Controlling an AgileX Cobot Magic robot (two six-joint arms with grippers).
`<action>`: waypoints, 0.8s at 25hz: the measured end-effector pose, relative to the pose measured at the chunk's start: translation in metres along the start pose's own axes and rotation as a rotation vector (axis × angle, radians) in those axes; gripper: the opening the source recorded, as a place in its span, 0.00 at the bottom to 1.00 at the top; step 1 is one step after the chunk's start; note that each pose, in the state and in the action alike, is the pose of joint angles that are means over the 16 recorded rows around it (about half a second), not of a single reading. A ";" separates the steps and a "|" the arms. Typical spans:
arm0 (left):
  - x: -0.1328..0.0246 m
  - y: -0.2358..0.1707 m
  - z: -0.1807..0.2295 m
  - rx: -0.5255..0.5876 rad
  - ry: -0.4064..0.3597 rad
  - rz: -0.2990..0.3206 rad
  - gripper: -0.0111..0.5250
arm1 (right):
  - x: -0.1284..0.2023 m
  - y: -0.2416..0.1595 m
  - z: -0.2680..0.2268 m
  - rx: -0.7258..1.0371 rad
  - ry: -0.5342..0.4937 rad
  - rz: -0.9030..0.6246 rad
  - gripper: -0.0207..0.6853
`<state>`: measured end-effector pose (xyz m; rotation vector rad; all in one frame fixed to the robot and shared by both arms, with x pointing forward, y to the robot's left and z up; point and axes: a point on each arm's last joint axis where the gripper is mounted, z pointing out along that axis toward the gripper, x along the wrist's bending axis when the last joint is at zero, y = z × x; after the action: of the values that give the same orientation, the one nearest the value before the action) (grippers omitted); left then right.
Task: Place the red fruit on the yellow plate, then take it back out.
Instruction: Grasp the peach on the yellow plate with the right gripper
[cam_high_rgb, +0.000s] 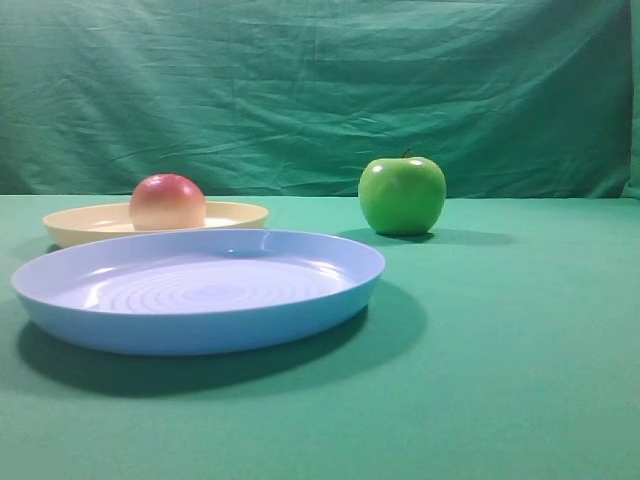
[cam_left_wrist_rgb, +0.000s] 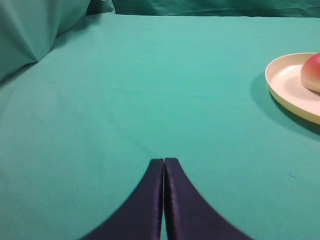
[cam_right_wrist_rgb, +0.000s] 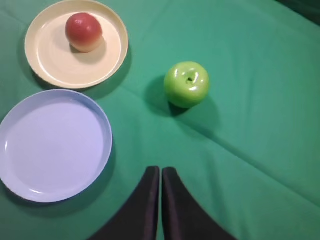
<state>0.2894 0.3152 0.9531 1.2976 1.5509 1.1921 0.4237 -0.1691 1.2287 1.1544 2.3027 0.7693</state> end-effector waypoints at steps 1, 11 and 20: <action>0.000 0.000 0.000 0.000 0.000 0.000 0.02 | -0.003 -0.002 -0.007 -0.017 -0.011 0.014 0.03; 0.000 0.000 0.000 0.000 0.000 0.000 0.02 | -0.035 -0.040 -0.072 -0.176 -0.106 0.192 0.03; 0.000 0.000 0.000 0.000 0.000 0.000 0.02 | -0.044 -0.099 -0.084 -0.312 -0.234 0.338 0.03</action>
<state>0.2894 0.3152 0.9531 1.2976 1.5509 1.1921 0.3398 -0.2775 1.2326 1.4162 1.7457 1.0122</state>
